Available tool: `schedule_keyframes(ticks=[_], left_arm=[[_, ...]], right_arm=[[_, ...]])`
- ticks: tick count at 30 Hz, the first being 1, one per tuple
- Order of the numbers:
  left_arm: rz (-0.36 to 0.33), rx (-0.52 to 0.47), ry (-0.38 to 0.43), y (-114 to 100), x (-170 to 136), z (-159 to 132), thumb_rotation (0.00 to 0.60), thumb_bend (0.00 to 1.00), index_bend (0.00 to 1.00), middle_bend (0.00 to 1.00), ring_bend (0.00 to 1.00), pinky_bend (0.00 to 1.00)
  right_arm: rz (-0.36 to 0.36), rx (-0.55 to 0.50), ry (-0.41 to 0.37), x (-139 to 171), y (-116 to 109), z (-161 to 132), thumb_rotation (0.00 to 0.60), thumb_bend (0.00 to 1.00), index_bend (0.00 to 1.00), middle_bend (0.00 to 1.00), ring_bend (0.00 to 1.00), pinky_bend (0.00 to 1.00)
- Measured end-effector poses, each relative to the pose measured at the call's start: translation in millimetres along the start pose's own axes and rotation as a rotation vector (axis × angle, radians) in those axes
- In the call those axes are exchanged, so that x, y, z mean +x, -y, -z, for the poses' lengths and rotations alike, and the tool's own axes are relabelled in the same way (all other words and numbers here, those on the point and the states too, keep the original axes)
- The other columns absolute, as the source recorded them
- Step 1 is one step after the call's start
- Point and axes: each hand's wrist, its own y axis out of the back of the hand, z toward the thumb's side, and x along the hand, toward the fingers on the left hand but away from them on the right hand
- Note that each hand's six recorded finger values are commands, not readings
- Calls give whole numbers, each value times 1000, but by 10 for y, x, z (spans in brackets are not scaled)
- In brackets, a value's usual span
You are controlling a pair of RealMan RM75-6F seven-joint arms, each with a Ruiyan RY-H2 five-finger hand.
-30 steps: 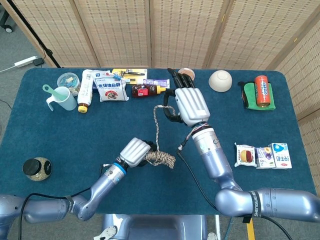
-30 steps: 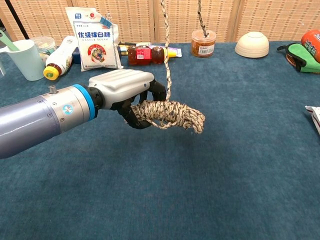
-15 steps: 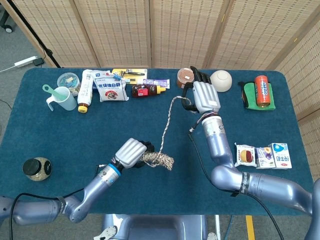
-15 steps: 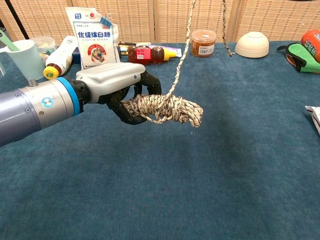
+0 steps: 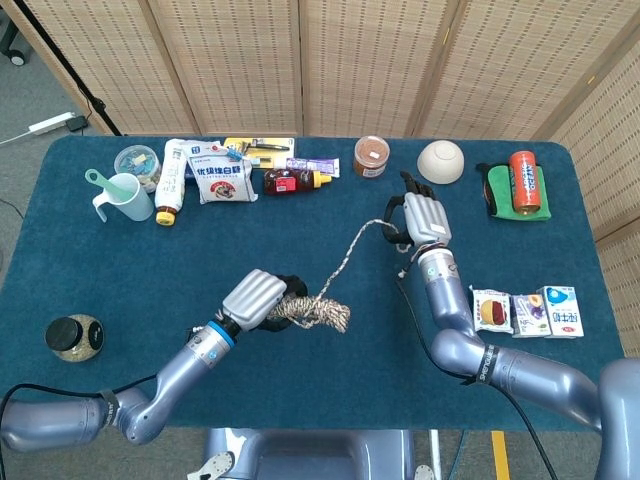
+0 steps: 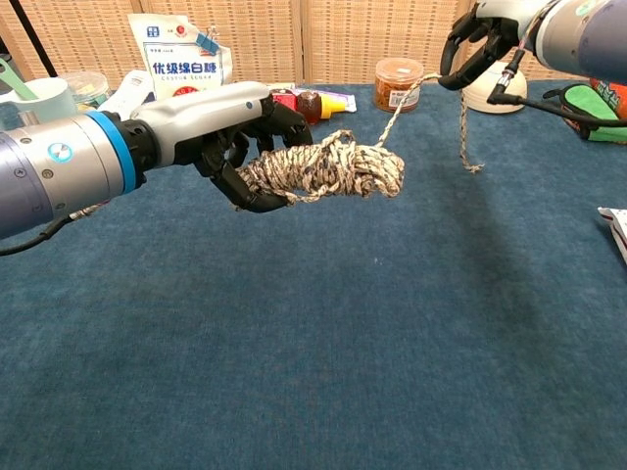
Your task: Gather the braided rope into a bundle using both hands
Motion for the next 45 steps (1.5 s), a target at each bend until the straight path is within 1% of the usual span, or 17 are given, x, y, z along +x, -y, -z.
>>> schedule_keyframes(ticks=[9,14,21,28,33,40,45], left_arm=[[-50,-60,-56,-98,94,26,600,534,540,438,507,723],[-72,-84,-87,-140,160,18,600,533,540,438,509,723],[-157,-109,-144,-300,250,12,600,530,541,438,511,723],[-215,-108,-186,-431,307,19,600,528,542,438,512,723],[-231,-77,-206,-463,359,29,600,528,542,438,512,723],[-237,-33,-227,-469,417,80,600,528,541,438,512,723],[-228,7,-238,-407,440,124,600,527,542,438,512,723]], right_arm=[[-72,71,-33,198,337,113,600,479,723,0,0,0],[-98,87,-57,301,460,126,600,479,729,0,0,0],[-125,78,-113,537,593,114,600,479,733,0,0,0],[-151,83,-137,766,670,185,600,479,737,0,0,0],[-173,91,-165,950,707,210,600,479,738,0,0,0],[-170,86,-216,1158,625,147,600,479,741,0,0,0],[-169,64,-271,1352,528,18,600,479,740,0,0,0]])
